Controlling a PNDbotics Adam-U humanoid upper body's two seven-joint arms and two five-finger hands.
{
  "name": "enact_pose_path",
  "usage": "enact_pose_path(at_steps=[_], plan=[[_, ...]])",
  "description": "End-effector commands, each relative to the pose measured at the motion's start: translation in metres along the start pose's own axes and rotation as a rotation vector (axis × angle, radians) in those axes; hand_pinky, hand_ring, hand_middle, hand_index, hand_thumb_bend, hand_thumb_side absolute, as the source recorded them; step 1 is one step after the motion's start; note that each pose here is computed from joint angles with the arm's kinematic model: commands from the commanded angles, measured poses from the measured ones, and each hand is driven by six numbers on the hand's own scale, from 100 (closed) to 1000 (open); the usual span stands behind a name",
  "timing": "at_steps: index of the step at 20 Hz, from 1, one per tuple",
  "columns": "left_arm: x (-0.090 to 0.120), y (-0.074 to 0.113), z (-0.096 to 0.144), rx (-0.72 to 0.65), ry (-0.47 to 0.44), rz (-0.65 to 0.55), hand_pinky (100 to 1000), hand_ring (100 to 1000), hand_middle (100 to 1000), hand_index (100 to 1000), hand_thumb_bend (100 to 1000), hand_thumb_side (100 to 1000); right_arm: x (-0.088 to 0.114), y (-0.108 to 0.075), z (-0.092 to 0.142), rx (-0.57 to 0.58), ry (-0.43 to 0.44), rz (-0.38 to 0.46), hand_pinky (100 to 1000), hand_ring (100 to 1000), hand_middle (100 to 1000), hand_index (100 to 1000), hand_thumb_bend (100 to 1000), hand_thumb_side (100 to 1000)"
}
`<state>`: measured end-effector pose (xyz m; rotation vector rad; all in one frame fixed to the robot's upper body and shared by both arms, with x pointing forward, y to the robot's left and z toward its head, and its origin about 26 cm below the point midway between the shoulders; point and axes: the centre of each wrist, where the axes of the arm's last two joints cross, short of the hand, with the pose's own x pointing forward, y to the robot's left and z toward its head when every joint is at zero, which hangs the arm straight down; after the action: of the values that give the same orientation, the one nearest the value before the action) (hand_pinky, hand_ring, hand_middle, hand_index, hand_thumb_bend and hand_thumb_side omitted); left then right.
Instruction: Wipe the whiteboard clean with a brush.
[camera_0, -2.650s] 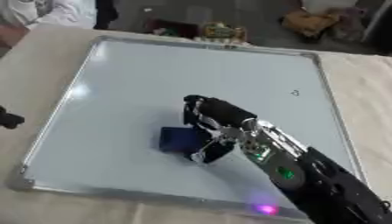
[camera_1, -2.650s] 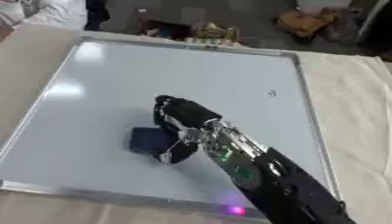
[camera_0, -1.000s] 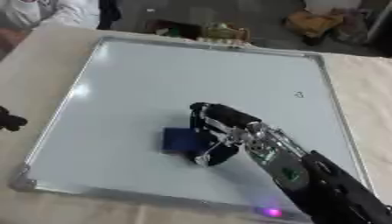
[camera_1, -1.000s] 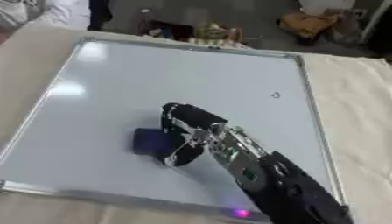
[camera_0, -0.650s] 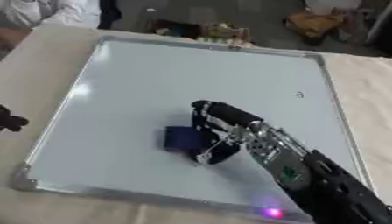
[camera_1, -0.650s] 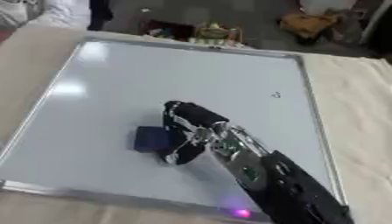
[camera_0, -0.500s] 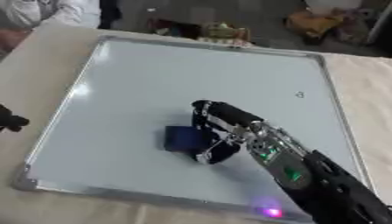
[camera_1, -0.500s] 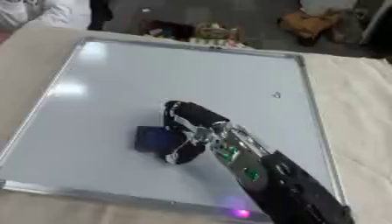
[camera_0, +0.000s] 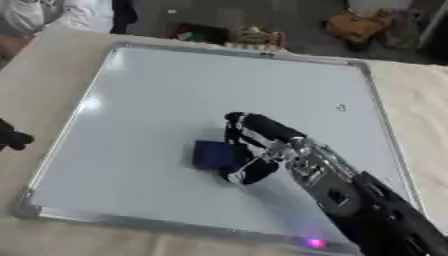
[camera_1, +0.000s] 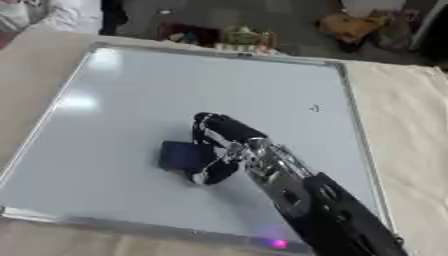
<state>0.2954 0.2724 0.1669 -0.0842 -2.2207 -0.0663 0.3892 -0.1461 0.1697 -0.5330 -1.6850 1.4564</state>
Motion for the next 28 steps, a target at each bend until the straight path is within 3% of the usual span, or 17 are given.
enact_pose_path(at_steps=[1, 14, 16, 17, 18, 28], plan=[[0.003, 0.001, -0.001, -0.005, -0.015, -0.012, 544, 393, 441, 487, 120, 904, -0.004, -0.016, 0.006, -0.052, 0.017, 0.000, 808, 1000, 322, 137, 404, 100], [0.002, 0.002, 0.000, -0.001, -0.014, -0.022, 546, 391, 441, 484, 113, 906, -0.031, -0.029, 0.023, -0.140, 0.133, -0.050, 808, 1000, 254, 161, 462, 100], [0.002, 0.002, 0.000, 0.000, -0.014, -0.024, 546, 391, 440, 484, 112, 906, -0.035, -0.033, 0.027, -0.160, 0.150, -0.053, 807, 1000, 251, 161, 463, 100], [0.002, 0.002, 0.000, 0.001, -0.013, -0.024, 546, 390, 440, 484, 108, 906, -0.037, -0.036, 0.029, -0.171, 0.162, -0.054, 806, 1000, 251, 162, 417, 100], [0.002, 0.003, 0.001, 0.001, -0.013, -0.025, 546, 390, 440, 484, 110, 907, -0.040, -0.038, 0.032, -0.183, 0.174, -0.054, 805, 1000, 249, 162, 465, 100], [0.002, 0.003, 0.001, 0.000, -0.012, -0.030, 547, 387, 439, 483, 101, 911, -0.078, -0.067, 0.054, -0.322, 0.338, -0.071, 800, 1000, 228, 163, 484, 100]])
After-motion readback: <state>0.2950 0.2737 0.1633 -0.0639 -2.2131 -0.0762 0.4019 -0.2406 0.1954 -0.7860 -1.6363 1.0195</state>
